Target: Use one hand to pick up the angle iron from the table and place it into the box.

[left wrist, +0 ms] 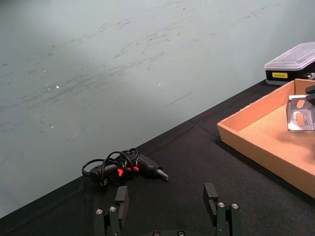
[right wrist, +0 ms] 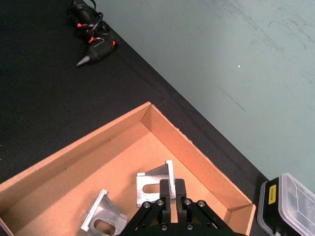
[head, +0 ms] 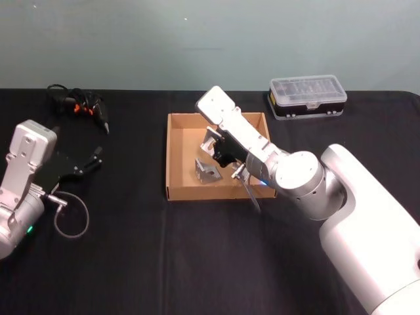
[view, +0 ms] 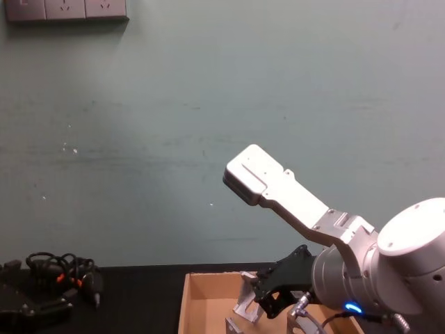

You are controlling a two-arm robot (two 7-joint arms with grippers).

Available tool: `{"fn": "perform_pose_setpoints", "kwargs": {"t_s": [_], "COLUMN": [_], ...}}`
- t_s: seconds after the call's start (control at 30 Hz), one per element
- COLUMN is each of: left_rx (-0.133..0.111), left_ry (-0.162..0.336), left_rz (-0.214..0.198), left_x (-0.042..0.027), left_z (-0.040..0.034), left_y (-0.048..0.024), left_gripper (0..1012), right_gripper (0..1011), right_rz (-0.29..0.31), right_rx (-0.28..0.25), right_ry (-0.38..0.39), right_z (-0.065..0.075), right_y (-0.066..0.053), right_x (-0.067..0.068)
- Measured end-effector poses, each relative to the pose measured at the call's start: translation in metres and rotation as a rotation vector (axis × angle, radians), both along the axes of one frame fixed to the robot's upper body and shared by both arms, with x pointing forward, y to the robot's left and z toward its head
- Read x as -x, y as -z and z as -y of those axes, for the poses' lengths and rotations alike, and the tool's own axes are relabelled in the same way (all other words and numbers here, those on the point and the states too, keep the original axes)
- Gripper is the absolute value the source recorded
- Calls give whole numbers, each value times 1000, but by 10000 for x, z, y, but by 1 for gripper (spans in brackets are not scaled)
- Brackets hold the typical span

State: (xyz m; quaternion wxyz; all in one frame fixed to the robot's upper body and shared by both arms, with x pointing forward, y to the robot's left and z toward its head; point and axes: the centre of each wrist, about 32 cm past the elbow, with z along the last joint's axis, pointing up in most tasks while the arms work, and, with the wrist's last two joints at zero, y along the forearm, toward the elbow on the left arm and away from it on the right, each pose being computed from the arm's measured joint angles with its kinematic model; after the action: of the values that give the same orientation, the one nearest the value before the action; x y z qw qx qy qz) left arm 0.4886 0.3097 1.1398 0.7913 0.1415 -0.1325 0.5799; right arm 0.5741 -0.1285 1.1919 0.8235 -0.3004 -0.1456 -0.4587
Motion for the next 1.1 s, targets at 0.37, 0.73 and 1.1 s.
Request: {"fn": "perform_pose_setpoints", "kwargs": {"t_s": [0.37,0.73,1.1], "left_rx": [0,0,0], "left_ry": [0,0,0], "left_rz": [0,0,0], "left_x": [0,0,0], "left_z": [0,0,0], "left_y": [0,0,0], "left_gripper": [1000,1000,1000], "right_gripper": [85,437,757], "right_rz": [-13,28,124], "right_rx": [15,-10,-108], "right_ry": [16,60,78], "right_z": [17,79,216], "right_y": [38,8,-5], "right_x": [-16,2,166]}}
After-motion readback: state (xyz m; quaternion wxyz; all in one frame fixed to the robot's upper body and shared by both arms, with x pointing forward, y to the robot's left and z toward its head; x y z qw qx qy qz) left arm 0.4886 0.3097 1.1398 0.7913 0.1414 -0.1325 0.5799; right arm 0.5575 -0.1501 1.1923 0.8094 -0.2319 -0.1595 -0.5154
